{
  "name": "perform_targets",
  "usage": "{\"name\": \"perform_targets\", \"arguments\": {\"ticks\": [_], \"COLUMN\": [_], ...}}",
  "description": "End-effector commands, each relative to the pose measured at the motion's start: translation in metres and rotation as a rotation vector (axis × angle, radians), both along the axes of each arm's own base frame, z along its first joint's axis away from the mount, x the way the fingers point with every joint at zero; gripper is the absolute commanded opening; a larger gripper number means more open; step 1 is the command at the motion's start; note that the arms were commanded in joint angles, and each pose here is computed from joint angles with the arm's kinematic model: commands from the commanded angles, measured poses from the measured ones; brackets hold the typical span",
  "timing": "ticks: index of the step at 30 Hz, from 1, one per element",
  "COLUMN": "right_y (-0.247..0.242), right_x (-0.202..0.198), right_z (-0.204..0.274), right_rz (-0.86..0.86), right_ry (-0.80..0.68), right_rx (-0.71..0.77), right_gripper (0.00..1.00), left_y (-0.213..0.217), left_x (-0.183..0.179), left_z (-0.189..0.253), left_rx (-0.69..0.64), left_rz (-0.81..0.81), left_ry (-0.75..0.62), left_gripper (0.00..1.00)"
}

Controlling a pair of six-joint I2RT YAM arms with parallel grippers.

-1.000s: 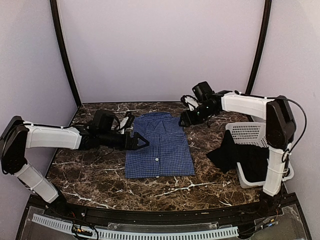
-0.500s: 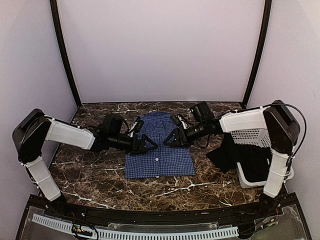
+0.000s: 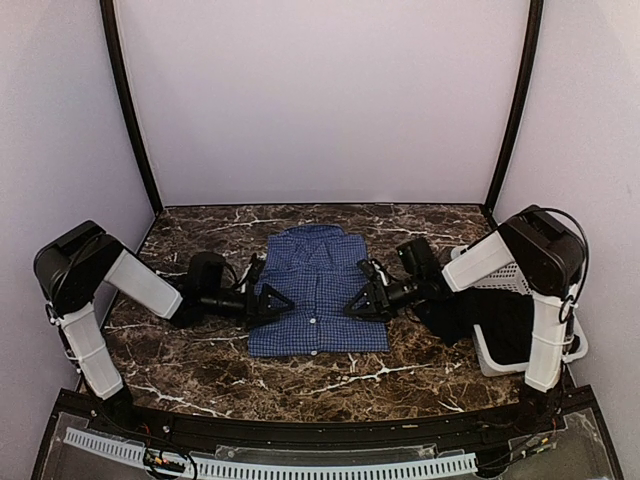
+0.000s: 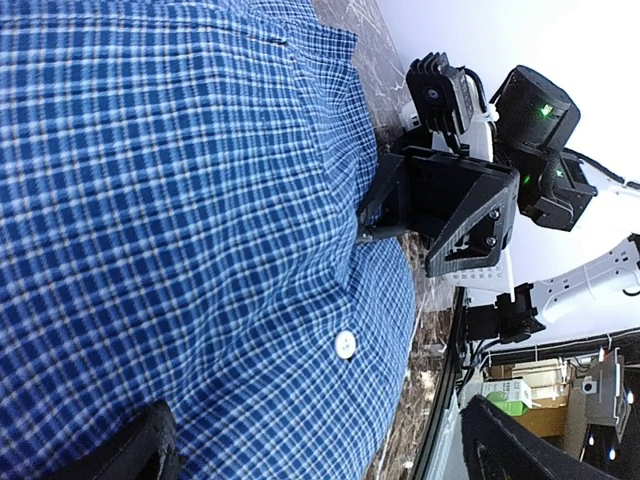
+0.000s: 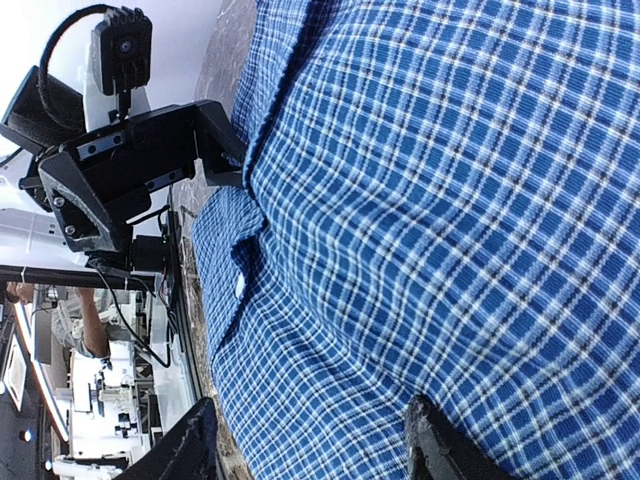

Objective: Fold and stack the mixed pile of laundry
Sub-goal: Smooth out the 2/3-rectangle-folded shirt at the center of the board.

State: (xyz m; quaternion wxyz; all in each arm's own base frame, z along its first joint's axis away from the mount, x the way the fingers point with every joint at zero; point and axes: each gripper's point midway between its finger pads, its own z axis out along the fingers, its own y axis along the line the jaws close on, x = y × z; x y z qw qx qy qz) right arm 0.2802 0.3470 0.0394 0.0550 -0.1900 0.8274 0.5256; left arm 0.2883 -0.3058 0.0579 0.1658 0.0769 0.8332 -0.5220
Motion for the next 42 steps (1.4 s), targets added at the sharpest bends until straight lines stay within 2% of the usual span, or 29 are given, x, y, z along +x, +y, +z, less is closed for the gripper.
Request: {"name": "perform_targets", "arguments": {"ticks": [1, 5, 7, 8, 11, 12, 13, 15, 19, 23, 27, 30, 33, 40, 42], "right_y": [-0.024, -0.022, -0.015, -0.011, -0.004, -0.002, 0.001, 0.009, 0.033, 0.057, 0.073, 0.079, 0.081, 0.081, 0.079], "right_x": [-0.025, -0.027, -0.028, -0.025, -0.013, -0.008, -0.001, 0.01, 0.025, 0.035, 0.044, 0.047, 0.052, 0.053, 0.052], "right_z": [-0.03, 0.007, 0.033, 0.048, 0.082, 0.089, 0.096, 0.102, 0.107, 0.091, 0.069, 0.049, 0.031, -0.002, -0.009], "right_rz": [-0.045, -0.027, -0.002, 0.007, 0.022, 0.025, 0.029, 0.044, 0.086, 0.125, 0.156, 0.172, 0.176, 0.187, 0.189], "right_ry": [0.088, 0.007, -0.061, -0.103, -0.192, -0.215, -0.241, -0.262, -0.28, -0.262, -0.262, -0.247, -0.237, -0.197, -0.189], "right_rx": [-0.112, -0.089, -0.076, -0.067, -0.073, -0.082, -0.088, -0.103, -0.105, -0.105, -0.128, -0.139, -0.158, -0.195, -0.205], "right_gripper": [0.6, 0.59, 0.59, 0.57, 0.53, 0.51, 0.49, 0.46, 0.4, 0.35, 0.31, 0.28, 0.26, 0.23, 0.23], "left_y": [0.024, 0.03, 0.028, 0.037, 0.026, 0.031, 0.02, 0.027, 0.02, 0.001, -0.019, -0.031, -0.044, -0.068, -0.072], "left_x": [-0.022, -0.024, -0.025, -0.025, -0.034, -0.033, -0.042, -0.043, -0.062, -0.085, -0.097, -0.104, -0.1, -0.107, -0.106], "left_z": [-0.023, 0.002, 0.027, 0.036, 0.069, 0.078, 0.086, 0.094, 0.086, 0.069, 0.052, 0.033, 0.023, -0.006, -0.015], "left_rx": [0.083, 0.126, 0.192, 0.28, 0.331, 0.378, 0.411, 0.562, 0.752, 0.877, 0.924, 0.959, 0.99, 1.054, 1.079], "left_rz": [0.045, 0.046, 0.035, 0.049, 0.023, 0.04, -0.015, -0.012, -0.149, -0.331, -0.449, -0.531, -0.543, -0.634, -0.654], "left_ry": [0.089, 0.015, -0.103, -0.178, -0.349, -0.424, -0.51, -0.634, -0.799, -0.991, -1.106, -1.175, -1.238, -1.37, -1.39], "left_gripper": [0.99, 0.99, 0.99, 0.99, 0.99, 0.99, 0.99, 0.99, 0.96, 0.89, 0.76, 0.69, 0.62, 0.56, 0.51]}}
